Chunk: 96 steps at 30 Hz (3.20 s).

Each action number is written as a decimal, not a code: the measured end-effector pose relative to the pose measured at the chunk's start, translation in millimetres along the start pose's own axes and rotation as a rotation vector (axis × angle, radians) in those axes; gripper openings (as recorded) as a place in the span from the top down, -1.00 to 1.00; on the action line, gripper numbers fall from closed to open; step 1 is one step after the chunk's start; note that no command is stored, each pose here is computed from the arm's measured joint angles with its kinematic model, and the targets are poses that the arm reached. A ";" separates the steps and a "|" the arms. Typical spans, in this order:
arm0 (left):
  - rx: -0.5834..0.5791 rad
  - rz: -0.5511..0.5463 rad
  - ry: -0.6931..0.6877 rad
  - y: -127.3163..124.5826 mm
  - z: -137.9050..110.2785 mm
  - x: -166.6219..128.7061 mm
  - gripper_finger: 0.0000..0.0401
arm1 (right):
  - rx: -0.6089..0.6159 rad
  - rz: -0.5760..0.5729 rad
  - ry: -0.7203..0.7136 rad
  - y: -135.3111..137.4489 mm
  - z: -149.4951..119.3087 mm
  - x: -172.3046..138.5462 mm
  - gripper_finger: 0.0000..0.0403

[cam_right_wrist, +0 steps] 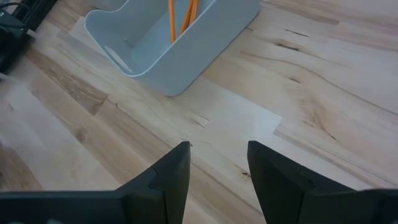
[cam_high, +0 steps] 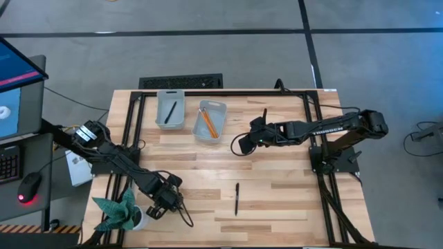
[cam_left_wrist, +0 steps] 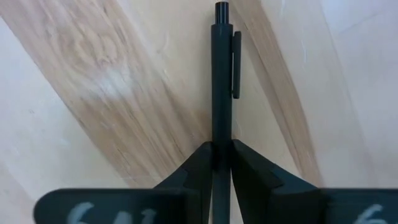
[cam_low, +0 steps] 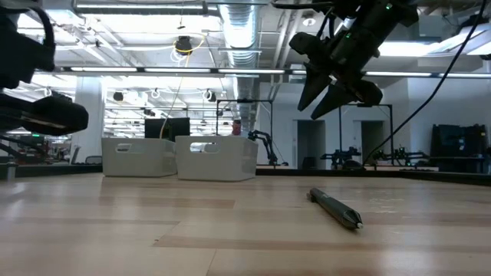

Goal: Sort pens & pencils
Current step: Put the left black pen into the left gray bin

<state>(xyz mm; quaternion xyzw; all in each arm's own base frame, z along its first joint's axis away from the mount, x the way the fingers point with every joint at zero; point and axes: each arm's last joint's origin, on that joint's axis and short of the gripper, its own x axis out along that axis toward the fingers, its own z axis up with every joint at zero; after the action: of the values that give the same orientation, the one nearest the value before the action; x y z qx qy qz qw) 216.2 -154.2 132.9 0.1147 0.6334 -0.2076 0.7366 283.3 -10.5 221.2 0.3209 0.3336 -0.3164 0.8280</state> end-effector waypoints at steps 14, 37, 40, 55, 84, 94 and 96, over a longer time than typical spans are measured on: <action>-0.125 0.066 -0.167 28.2 7.5 -28.1 0.78 | -0.003 -0.003 0.002 -0.2 -0.2 0.1 0.10; -0.554 0.205 -0.704 100.7 -19.5 -139.5 0.77 | -0.025 -0.007 0.006 -0.7 -0.6 0.0 0.10; -0.616 0.230 -0.767 112.7 -24.7 -149.2 0.77 | -0.053 -0.001 0.011 -0.5 -0.6 0.0 0.10; -0.900 0.490 -0.843 171.9 -54.1 -191.0 0.77 | -0.117 0.016 0.033 -0.2 -1.3 0.0 0.10; -1.404 0.743 -0.564 239.2 -136.0 -190.2 0.77 | -0.238 0.020 0.042 -4.8 4.0 2.3 0.10; -1.461 0.676 -0.359 271.3 -131.7 -144.3 0.77 | -0.258 0.030 0.055 -4.5 3.1 2.1 0.10; -1.487 0.661 -0.319 276.4 -133.0 -135.2 0.77 | -0.258 0.031 0.057 -4.5 3.0 2.2 0.10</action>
<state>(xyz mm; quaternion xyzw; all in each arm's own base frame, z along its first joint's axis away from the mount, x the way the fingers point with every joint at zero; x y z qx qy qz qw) 208.1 170.2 216.8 -0.2528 0.4268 0.4790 0.7242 282.2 -16.1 219.8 0.2259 0.3900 -0.2486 0.8573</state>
